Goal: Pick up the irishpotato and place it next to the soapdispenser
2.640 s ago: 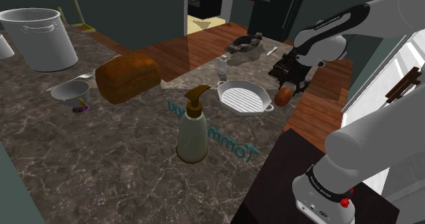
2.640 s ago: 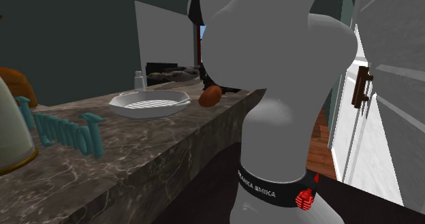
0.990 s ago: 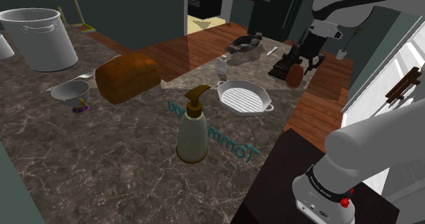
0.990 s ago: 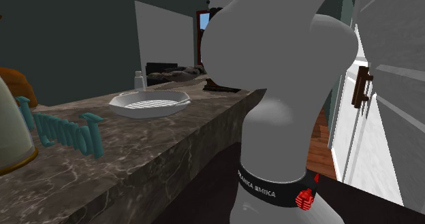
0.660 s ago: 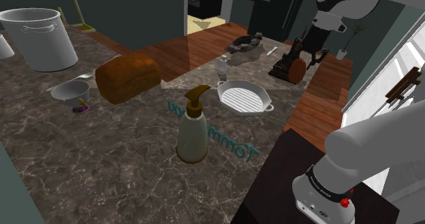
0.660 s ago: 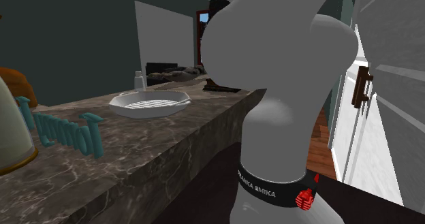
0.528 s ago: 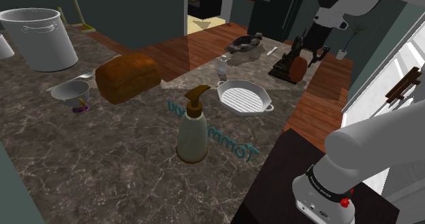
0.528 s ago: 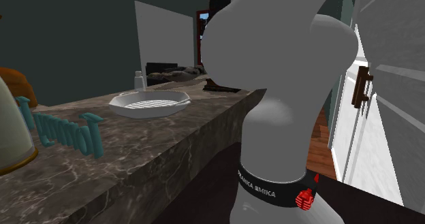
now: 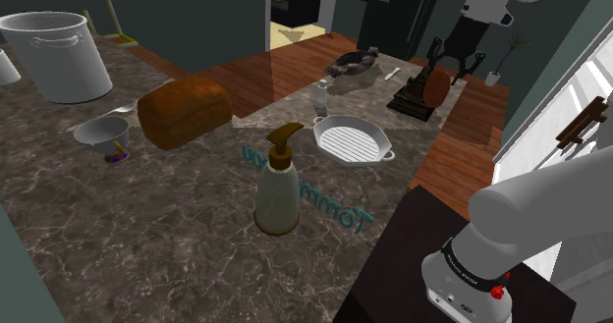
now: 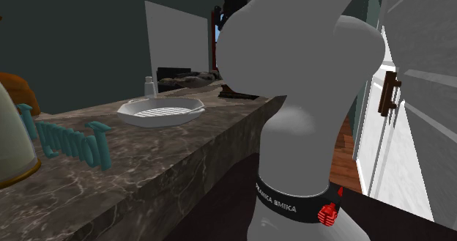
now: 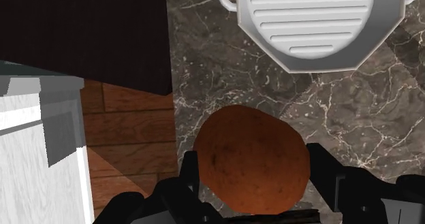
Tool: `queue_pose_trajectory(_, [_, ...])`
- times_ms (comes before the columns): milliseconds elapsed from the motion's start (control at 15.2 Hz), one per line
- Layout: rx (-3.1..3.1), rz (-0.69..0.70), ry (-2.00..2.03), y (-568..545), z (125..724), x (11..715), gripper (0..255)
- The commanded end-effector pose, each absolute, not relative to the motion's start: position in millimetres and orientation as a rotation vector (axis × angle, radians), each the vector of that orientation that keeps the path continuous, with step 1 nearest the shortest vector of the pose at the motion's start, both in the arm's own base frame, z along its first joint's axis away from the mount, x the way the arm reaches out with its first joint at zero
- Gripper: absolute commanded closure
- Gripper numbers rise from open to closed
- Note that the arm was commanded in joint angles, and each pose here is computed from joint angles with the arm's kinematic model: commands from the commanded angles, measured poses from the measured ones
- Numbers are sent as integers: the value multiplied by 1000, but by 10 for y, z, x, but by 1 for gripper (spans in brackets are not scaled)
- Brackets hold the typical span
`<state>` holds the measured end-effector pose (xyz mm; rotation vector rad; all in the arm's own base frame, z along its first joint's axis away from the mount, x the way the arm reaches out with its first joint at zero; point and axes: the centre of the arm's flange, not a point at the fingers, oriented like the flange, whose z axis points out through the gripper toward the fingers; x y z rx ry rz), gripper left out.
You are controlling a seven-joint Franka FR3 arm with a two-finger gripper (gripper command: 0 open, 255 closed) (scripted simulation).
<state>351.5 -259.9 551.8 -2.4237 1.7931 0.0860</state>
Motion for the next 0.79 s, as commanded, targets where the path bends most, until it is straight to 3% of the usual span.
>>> queue_pose_trajectory(0, [-2424,87,1793,-2598,5629,3530,255])
queue_pose_trajectory(726, [-2424,87,1793,-2598,6210,3530,255])
